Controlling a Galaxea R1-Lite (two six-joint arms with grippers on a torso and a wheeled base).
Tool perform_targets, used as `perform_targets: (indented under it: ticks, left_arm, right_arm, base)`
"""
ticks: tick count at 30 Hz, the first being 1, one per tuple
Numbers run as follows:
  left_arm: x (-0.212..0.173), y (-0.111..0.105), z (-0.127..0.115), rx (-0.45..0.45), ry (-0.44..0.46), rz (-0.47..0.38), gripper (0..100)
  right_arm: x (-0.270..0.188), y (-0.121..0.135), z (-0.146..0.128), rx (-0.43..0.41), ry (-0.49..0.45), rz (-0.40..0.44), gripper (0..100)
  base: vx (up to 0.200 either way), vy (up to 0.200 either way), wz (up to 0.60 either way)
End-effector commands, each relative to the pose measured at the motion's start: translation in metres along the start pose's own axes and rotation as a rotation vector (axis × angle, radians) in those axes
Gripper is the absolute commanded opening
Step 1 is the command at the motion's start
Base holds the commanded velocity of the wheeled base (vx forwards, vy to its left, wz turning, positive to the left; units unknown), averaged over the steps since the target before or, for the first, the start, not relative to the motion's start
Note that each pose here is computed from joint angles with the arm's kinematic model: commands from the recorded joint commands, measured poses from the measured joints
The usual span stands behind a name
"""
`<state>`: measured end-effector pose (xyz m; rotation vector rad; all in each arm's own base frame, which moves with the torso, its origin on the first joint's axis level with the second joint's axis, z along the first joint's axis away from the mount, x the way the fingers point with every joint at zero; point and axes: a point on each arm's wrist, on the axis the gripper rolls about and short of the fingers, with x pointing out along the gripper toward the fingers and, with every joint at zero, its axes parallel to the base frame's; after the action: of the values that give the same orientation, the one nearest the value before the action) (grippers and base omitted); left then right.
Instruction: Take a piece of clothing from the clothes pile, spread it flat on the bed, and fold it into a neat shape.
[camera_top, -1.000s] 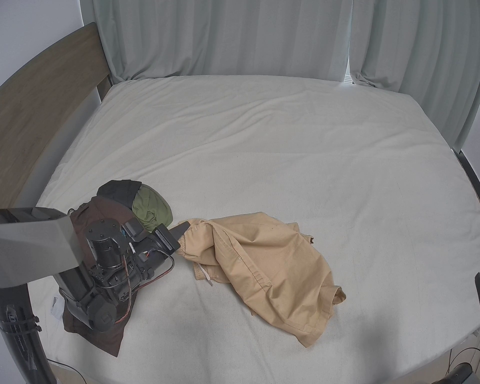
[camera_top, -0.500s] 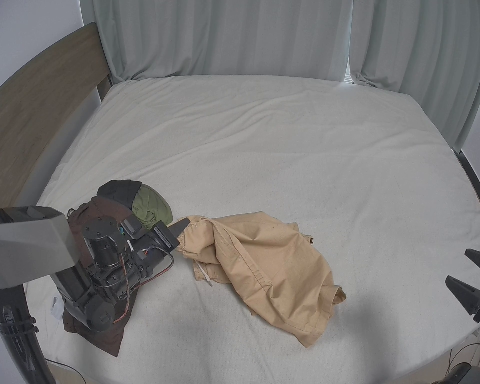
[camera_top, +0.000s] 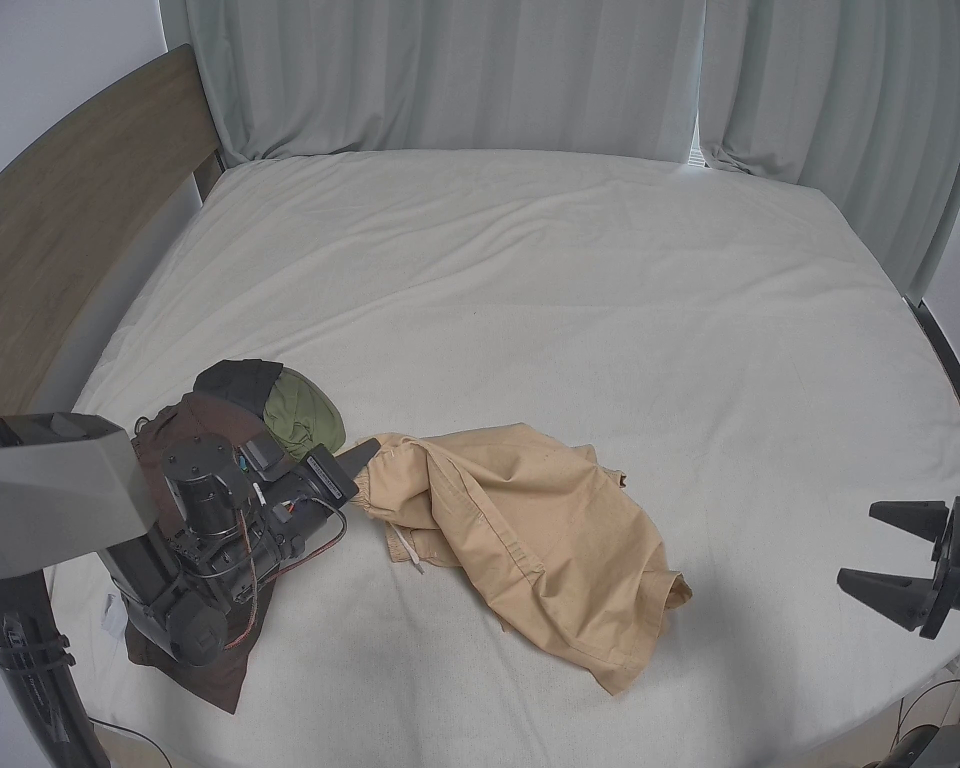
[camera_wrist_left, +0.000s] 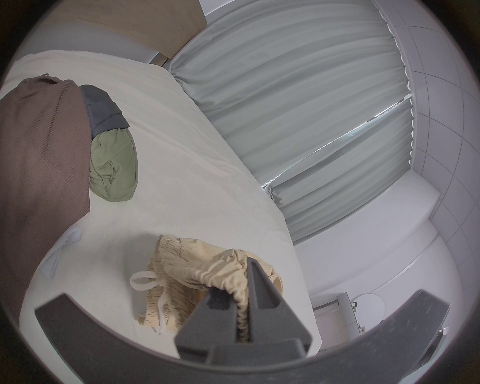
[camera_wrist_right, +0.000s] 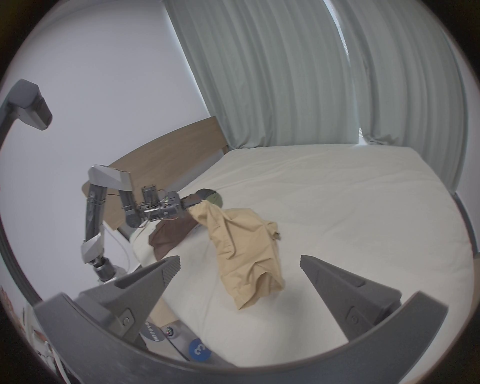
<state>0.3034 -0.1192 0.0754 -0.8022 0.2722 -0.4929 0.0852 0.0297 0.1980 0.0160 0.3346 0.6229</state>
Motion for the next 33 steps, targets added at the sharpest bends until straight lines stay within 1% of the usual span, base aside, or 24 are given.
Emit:
perform_targets:
  ticks: [1, 5, 7, 9, 10, 14, 16, 21, 24, 33]
  left_arm:
    - [0.000, 0.001, -0.004, -0.001, 0.013, 0.004, 0]
    - [0.000, 0.002, -0.005, -0.002, 0.019, 0.007, 0]
    - [0.000, 0.002, -0.004, -0.002, 0.016, 0.008, 0]
    - [0.000, 0.004, -0.004, -0.003, 0.017, 0.013, 0]
    - [0.000, 0.004, -0.004, -0.003, 0.015, 0.013, 0]
    - [-0.001, 0.003, -0.001, -0.002, 0.007, 0.012, 0]
    - [-0.001, 0.003, -0.001, -0.002, 0.008, 0.013, 0]
    - [-0.001, 0.005, -0.004, -0.004, 0.017, 0.019, 0]
    - [-0.002, 0.005, -0.003, -0.004, 0.016, 0.018, 0]
    - [-0.001, 0.005, -0.004, -0.004, 0.017, 0.019, 0]
  right_arm:
    - [0.012, -0.004, -0.002, 0.030, 0.053, 0.034, 100]
    - [0.020, -0.007, -0.007, 0.056, 0.102, 0.043, 100]
    - [0.026, -0.008, -0.011, 0.069, 0.126, 0.073, 100]
    - [0.029, -0.008, -0.013, 0.098, 0.133, 0.132, 100]
    - [0.031, -0.009, -0.013, 0.136, 0.133, 0.164, 100]
    - [0.041, -0.012, -0.014, 0.258, 0.158, 0.195, 100]
    - [0.048, -0.014, -0.018, 0.279, 0.180, 0.195, 100]
    - [0.064, -0.021, -0.028, 0.289, 0.216, 0.191, 100]
    - [0.072, -0.024, -0.031, 0.291, 0.219, 0.190, 100]
    - [0.095, -0.031, -0.044, 0.343, 0.290, 0.198, 100]
  base:
    - [0.000, 0.000, 0.00]
    - [0.000, 0.000, 0.00]
    - [0.000, 0.000, 0.00]
    - [0.000, 0.000, 0.00]
    - [0.000, 0.000, 0.00]
    - [0.000, 0.000, 0.00]
    - [0.000, 0.000, 0.00]
    - [0.000, 0.000, 0.00]
    - [0.000, 0.000, 0.00]
    - [0.000, 0.000, 0.00]
